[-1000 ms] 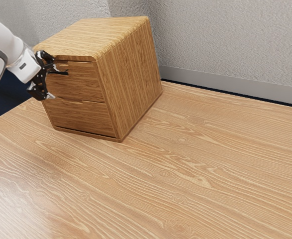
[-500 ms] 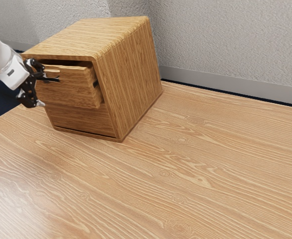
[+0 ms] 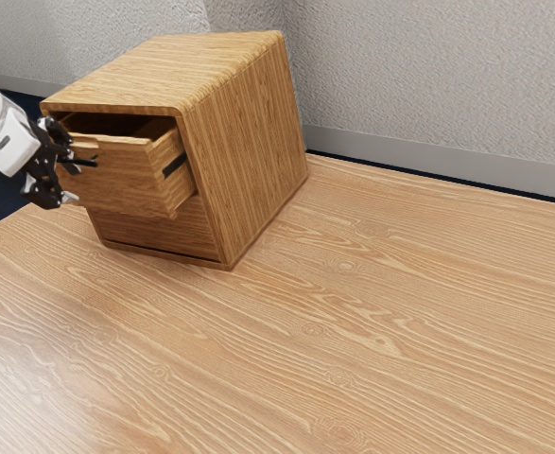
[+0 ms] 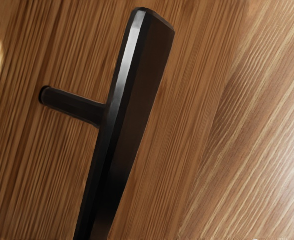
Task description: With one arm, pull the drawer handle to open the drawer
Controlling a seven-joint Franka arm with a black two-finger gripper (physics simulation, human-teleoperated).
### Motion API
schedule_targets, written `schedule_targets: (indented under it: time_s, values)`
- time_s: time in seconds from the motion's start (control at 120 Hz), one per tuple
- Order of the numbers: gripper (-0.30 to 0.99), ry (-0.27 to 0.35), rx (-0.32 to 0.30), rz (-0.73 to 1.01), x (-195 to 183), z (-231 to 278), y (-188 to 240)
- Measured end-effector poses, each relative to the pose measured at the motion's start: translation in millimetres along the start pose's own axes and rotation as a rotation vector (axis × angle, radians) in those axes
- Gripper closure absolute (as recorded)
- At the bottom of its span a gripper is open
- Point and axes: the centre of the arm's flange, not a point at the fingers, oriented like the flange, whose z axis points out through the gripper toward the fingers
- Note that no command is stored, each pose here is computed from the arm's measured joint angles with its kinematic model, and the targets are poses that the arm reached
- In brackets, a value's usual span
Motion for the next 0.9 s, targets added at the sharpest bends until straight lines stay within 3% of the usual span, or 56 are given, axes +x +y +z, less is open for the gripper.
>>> schedule_targets:
  time_s: [0.092,0.233,0.275,0.383,0.558,0.85,0.9]
  values:
    - [0.44,-0.003,0.010,-0.011,-7,-8,4]
    - [0.43,0.002,0.017,-0.030,-13,-20,8]
    - [0.35,0.003,0.016,-0.032,-13,-20,9]
    - [0.28,0.009,0.012,-0.038,-14,-22,11]
    - [0.25,0.016,0.004,-0.045,-15,-25,15]
    - [0.00,0.035,-0.018,-0.038,-5,-20,21]
    - [0.01,0.035,-0.020,-0.039,-5,-19,22]
